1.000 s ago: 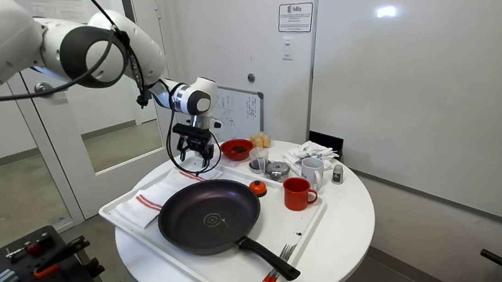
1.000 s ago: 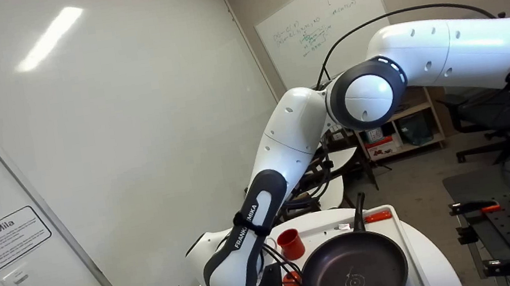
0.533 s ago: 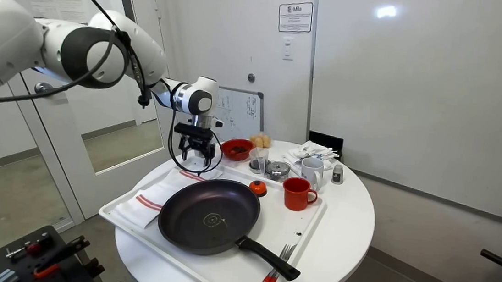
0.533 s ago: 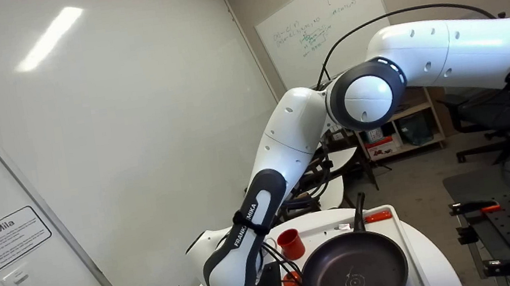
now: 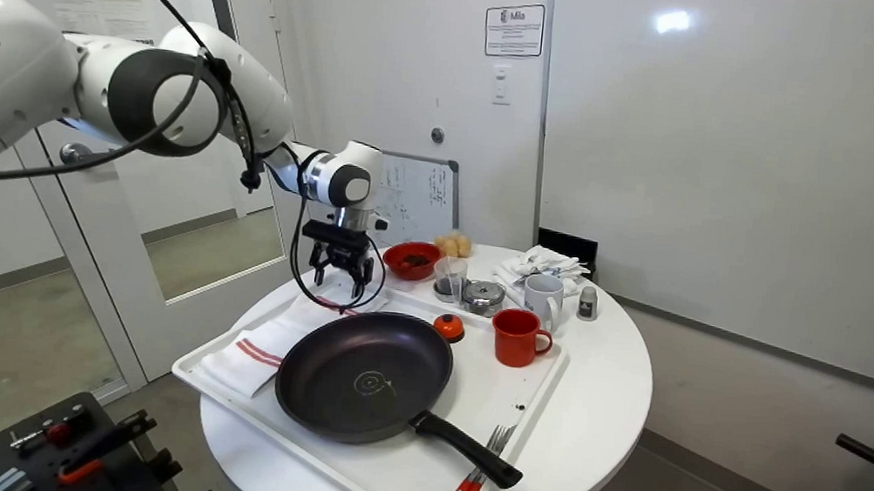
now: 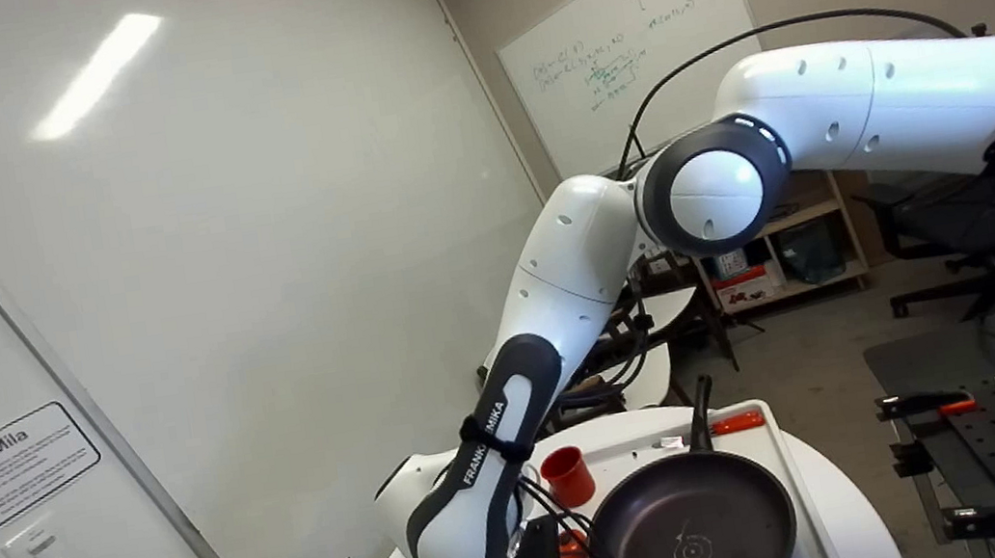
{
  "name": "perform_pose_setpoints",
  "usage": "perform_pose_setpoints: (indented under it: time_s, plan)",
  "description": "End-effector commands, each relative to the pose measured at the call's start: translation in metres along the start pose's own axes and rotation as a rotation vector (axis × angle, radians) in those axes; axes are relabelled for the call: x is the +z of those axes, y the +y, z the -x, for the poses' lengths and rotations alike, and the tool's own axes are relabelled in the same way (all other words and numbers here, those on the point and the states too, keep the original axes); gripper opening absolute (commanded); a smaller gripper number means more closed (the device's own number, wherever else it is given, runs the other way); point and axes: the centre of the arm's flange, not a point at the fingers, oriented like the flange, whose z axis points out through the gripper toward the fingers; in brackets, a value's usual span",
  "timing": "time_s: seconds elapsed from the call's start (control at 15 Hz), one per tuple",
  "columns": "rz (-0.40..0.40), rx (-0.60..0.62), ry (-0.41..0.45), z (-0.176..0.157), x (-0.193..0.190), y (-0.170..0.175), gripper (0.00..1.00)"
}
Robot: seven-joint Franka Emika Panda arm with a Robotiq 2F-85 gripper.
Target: Use the napkin on the top to wipe the pan
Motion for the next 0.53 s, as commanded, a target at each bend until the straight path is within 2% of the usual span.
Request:
perform_pose_setpoints:
  time_s: [0.0,0.47]
  plan:
    - [-0.031,0.013,-0.001,0.003,0.013,-0.009,1.00]
    - [-0.006,0.062,-0.047,0.004,0.049,-0.004,1.00]
